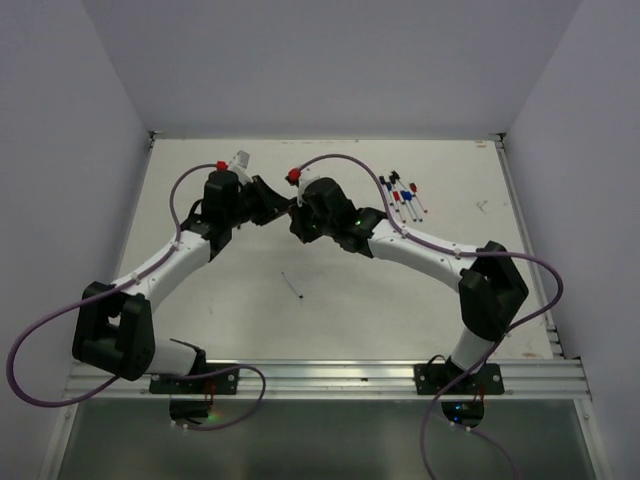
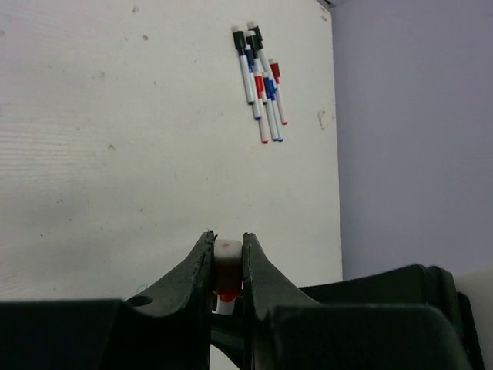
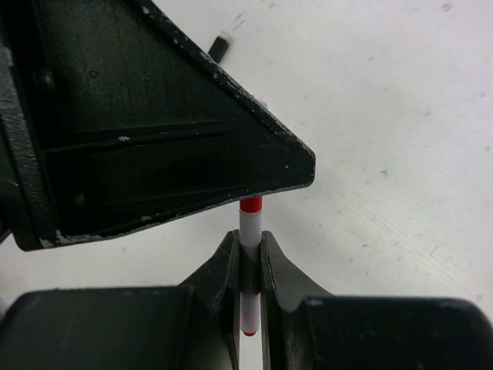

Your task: Open the pen caps

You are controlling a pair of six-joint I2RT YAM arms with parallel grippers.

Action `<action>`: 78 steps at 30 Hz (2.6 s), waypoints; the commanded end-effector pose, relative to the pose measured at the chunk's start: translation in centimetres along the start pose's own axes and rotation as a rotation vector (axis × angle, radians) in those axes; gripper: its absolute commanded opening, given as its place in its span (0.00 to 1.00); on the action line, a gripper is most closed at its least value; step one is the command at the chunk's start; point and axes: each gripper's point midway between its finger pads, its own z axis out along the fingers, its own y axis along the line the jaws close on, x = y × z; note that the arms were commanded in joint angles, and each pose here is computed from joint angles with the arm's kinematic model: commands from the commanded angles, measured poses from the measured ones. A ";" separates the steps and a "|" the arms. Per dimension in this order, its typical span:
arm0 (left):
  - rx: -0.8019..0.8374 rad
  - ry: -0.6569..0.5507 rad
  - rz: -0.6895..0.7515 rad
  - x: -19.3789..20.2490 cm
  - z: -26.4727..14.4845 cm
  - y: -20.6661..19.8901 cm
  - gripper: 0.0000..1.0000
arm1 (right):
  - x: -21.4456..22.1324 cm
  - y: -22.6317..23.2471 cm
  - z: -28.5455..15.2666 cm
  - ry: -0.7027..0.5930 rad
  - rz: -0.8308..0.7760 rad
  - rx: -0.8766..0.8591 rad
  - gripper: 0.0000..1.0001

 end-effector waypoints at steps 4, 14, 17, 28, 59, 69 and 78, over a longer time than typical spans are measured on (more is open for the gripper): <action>-0.237 -0.122 0.001 -3.5 1.1 3.6 0.00 | -0.1 -3.7 -0.3 -0.055 -0.179 0.420 0.00; -0.298 -0.155 0.084 -5.7 2.0 5.5 0.00 | 3.3 -2.5 0.2 0.021 -0.203 0.377 0.00; -0.389 -0.125 0.118 -6.0 1.9 7.5 0.00 | 4.4 -1.0 0.7 0.069 -0.136 0.221 0.00; -0.676 0.019 0.245 -4.9 3.3 16.5 0.00 | 9.0 1.3 2.2 0.194 -0.051 -0.024 0.00; -0.906 0.096 0.328 -5.3 5.0 23.0 0.05 | 13.8 0.5 5.4 0.284 -0.040 -0.031 0.11; -0.913 0.103 0.313 -3.9 3.9 23.5 0.26 | 14.3 0.6 5.1 0.292 -0.034 -0.040 0.23; -0.908 0.075 0.319 -4.2 3.4 23.1 0.33 | 13.8 0.7 4.8 0.277 -0.041 -0.033 0.32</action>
